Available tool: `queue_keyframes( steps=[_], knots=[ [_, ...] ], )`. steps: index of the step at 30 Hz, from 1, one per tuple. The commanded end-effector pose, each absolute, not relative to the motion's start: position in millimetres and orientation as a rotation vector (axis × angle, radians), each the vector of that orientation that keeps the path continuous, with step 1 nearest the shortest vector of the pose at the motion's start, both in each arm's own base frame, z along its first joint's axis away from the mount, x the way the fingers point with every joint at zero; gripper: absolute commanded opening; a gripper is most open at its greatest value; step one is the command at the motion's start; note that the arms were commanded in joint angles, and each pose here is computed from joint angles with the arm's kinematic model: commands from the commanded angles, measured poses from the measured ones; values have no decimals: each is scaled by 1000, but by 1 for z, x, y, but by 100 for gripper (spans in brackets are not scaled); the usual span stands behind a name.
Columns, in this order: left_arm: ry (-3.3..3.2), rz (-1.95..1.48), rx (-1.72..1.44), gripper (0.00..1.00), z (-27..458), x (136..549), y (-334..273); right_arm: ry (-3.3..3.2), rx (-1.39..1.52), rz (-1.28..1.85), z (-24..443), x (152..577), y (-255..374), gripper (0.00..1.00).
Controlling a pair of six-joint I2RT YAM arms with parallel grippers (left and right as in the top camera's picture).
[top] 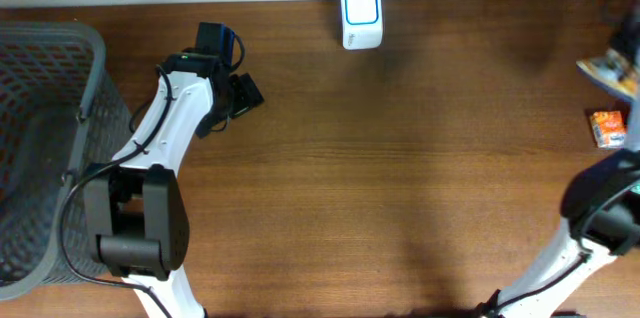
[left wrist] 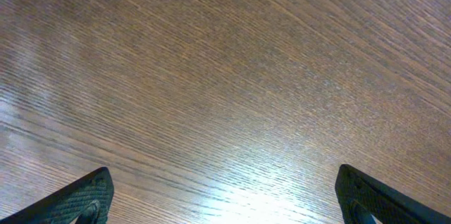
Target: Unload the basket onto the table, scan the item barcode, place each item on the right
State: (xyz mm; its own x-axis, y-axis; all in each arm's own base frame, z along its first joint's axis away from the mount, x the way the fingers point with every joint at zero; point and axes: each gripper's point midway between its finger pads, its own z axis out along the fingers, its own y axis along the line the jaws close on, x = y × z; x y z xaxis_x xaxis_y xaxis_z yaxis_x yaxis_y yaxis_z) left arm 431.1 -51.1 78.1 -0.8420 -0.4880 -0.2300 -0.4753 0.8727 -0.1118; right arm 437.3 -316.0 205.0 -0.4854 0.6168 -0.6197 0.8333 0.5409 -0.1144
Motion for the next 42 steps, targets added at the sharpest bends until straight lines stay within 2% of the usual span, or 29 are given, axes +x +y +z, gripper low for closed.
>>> queue_keyframes(
  steps=[1, 2, 3, 4, 6, 7, 10, 12, 13, 14, 17, 18, 23, 25, 27, 36, 42],
  knots=[
    [2804, -56, -716, 99, 74, 430, -48, 2273, 1360, -624, 170, 383, -369, 13],
    [2803, -55, -716, 99, 74, 430, -48, 2262, 1410, -636, 167, 367, -383, 31],
    [2804, -56, -716, 99, 74, 430, -48, 2259, 1432, -642, 166, 359, -388, 32],
    [2803, -55, -716, 99, 74, 430, -48, 2260, 1448, -645, 165, 354, -391, 42],
    [2803, -55, -716, 99, 74, 430, -48, 2274, 1456, -645, 163, 350, -390, 75],
    [2804, -56, -716, 99, 74, 430, -48, 2295, 1457, -646, 163, 347, -387, 83],
    [2803, -55, -716, 99, 74, 430, -48, 2250, 1403, -484, 207, 353, -366, 91],
    [2803, -55, -716, 99, 74, 430, -48, 2163, 1193, -38, 275, 383, -308, 96],
    [2804, -56, -716, 99, 74, 430, -48, 2140, 1124, 72, 297, 387, -288, 99],
    [2804, -56, -716, 99, 74, 430, -48, 2120, 1048, 165, 330, 380, -254, 99],
    [2804, -56, -715, 99, 74, 430, -49, 2190, 974, 191, 356, 348, -194, 99],
    [2805, -56, -712, 99, 74, 430, -50, 2275, 835, 195, 364, 333, -155, 99],
    [2804, -56, -713, 99, 74, 430, -49, 2436, 407, 277, 372, 288, -37, 99],
    [2804, -56, -713, 99, 74, 430, -49, 2552, 308, 341, 352, 250, 1, 98],
    [2804, -56, -713, 99, 74, 430, -49, 2634, 267, 370, 340, 231, 16, 99],
    [2804, -56, -713, 99, 74, 430, -49, 2693, 271, 341, 329, 238, 12, 99],
    [2804, -56, -713, 99, 74, 430, -49, 2655, 132, 303, 337, 227, 14, 98]
  ],
)
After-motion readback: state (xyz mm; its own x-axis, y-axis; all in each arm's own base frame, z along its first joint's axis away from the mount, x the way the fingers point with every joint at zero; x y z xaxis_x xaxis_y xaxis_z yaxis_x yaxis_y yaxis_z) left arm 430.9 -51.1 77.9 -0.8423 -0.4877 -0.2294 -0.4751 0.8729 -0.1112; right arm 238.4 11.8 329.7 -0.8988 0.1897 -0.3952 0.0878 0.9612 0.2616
